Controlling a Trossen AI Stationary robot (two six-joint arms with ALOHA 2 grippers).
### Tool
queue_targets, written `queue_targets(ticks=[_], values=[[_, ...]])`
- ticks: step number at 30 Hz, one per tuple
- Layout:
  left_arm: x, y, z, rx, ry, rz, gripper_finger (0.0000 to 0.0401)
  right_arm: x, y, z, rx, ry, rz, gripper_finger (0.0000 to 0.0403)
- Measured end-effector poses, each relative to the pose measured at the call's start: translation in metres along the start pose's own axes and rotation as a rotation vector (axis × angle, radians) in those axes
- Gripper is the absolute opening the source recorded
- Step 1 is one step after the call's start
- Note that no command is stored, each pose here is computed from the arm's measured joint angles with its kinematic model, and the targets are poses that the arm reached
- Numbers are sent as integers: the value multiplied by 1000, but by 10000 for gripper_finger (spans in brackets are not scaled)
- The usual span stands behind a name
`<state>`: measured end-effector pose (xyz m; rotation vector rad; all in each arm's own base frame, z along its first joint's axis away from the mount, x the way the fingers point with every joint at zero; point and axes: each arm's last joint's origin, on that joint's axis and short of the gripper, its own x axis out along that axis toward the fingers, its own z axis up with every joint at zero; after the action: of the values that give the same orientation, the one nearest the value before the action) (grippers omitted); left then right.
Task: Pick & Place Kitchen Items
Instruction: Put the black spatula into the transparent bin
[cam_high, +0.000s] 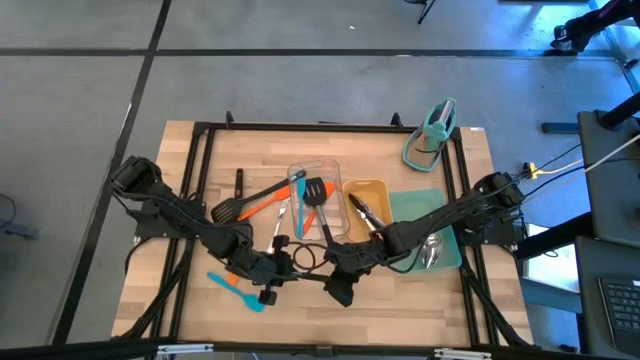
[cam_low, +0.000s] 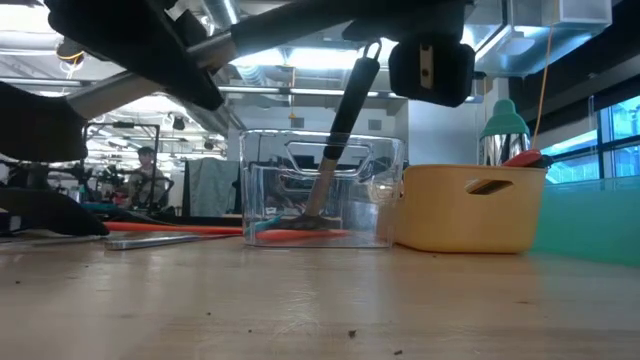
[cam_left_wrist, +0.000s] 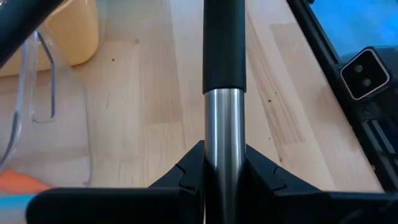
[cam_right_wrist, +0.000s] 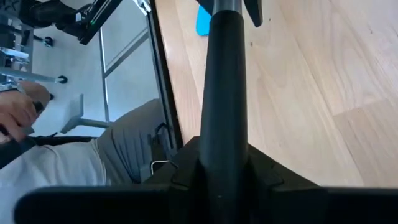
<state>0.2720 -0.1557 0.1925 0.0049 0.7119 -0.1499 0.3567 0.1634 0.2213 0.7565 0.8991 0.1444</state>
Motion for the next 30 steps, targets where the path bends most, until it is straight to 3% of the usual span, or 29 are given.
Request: queue_targets(ticks=[8,12,16,21,24,30], values=[[-3,-8,-1,4,-14,-9,63,1,6,-4,-27,-11,10,71],[-10,-16,0,65,-50,-21,137,-1,12,-7,-57,-14,45,71],[-28,-24,16,84,-220,19,208,0,17,-11,-63,-14,59,71],[-66,-40,29,117,-410,28,254,-8,37,-7,-94,-46,64,71],[-93,-53,32,148,-516,72,257,-23,57,0,-124,-57,-16,71],[-139,-82,23,230,-635,128,245,-80,90,14,-128,-163,-356,71]])
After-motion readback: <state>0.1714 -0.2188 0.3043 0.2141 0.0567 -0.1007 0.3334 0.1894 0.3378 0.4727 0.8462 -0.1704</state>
